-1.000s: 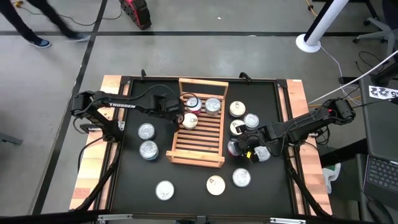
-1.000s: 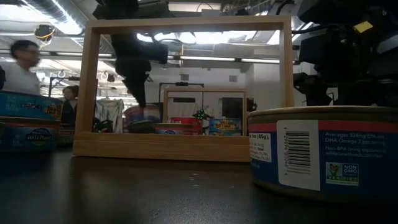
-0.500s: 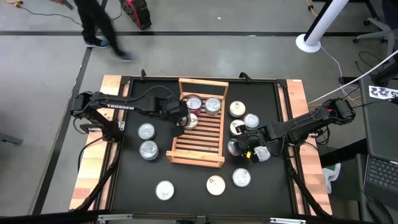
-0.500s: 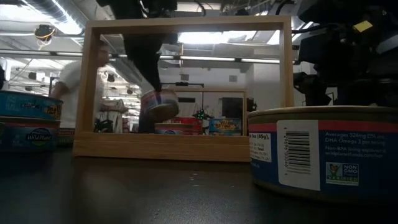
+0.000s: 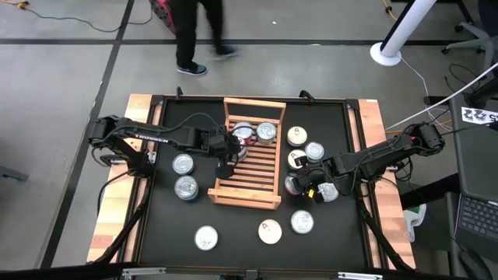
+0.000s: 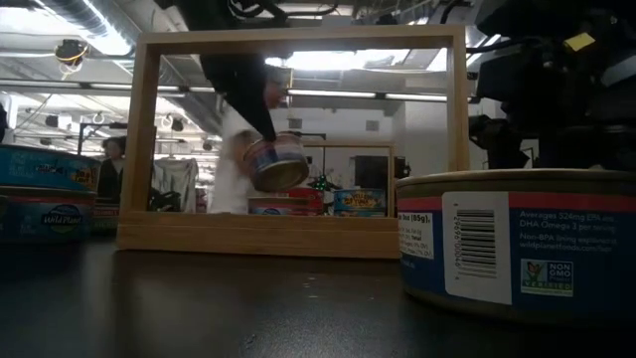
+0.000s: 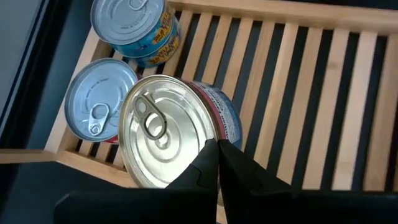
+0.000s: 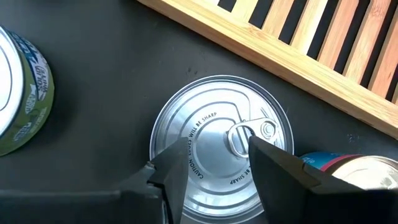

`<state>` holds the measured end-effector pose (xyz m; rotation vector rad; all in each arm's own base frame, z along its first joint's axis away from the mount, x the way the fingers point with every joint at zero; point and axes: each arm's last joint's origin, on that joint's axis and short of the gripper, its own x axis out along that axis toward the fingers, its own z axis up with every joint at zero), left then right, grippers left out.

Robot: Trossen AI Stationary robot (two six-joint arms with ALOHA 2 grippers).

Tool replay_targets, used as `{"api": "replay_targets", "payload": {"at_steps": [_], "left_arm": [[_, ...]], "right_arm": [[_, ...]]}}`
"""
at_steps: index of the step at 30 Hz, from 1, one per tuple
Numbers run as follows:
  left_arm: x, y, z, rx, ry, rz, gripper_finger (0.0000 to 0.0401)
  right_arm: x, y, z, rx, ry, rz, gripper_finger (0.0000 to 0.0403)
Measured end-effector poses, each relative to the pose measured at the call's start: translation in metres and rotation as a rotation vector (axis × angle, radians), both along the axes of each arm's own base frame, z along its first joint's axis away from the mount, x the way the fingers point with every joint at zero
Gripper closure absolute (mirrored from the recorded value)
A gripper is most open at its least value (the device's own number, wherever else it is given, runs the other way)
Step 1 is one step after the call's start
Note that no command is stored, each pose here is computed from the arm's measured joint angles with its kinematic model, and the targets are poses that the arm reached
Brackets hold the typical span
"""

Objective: Stack canned seafood by type on shelf
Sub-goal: Stack the blue-pink tuna can on top of the other blue-pink tuna can on the shelf

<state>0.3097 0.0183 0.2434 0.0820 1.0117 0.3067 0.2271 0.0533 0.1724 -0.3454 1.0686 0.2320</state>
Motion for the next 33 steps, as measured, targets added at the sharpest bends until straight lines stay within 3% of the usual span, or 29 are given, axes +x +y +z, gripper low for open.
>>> {"api": "replay_targets", "payload": {"at_steps": [17, 33], "left_arm": [[0.009, 0.001, -0.024, 0.068, 0.12, -0.111, 0.0395], [0.009, -0.001, -0.024, 0.072, 0.113, -0.1, 0.0293]], "right_arm": [[0.002, 0.0, 0.001, 0.005, -0.02, 0.0, 0.0237], [0.002, 0.0, 0.001, 0.005, -0.019, -0.001, 0.0237]]}}
